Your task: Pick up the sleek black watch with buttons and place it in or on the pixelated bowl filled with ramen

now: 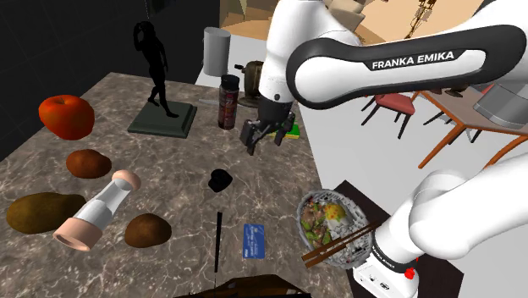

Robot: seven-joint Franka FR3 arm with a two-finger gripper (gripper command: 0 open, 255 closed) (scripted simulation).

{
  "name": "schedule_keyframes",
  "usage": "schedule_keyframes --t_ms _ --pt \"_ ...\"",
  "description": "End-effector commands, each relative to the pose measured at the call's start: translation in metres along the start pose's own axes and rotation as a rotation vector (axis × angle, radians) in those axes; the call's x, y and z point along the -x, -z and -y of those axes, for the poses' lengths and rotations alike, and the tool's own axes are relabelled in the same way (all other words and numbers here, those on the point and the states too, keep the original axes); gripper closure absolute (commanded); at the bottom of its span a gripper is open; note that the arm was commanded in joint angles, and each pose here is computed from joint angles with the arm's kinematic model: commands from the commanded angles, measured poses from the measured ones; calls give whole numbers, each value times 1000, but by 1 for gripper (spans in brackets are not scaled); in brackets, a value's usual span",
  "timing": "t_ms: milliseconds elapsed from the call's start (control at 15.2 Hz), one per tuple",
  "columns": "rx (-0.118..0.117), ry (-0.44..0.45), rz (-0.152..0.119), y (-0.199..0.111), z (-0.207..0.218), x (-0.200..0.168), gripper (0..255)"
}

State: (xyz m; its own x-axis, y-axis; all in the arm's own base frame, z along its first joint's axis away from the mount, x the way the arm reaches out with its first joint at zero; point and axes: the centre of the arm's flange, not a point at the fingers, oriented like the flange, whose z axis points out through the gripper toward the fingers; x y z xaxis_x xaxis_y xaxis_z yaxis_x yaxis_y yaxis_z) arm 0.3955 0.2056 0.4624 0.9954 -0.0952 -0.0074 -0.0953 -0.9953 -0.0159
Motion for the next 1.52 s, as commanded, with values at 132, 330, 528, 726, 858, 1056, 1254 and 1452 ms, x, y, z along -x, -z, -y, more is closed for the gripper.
schedule_keyframes --t_ms 132,330,528,726,858,1056,1254,1452 --pt "3 -1 -4 -31 42 -13 0" --pt "5 -1 -6 -53 73 -24 0" --pt "8 -1 -8 -75 105 -36 0" --pt "9 -1 -9 -89 110 -38 0" --pt "9 -1 -9 -100 110 -38 0" --pt "9 -1 -9 -116 109 -38 0" --pt "9 -1 -9 -119 109 -38 0" --pt "9 -1 -9 -119 109 -38 0"
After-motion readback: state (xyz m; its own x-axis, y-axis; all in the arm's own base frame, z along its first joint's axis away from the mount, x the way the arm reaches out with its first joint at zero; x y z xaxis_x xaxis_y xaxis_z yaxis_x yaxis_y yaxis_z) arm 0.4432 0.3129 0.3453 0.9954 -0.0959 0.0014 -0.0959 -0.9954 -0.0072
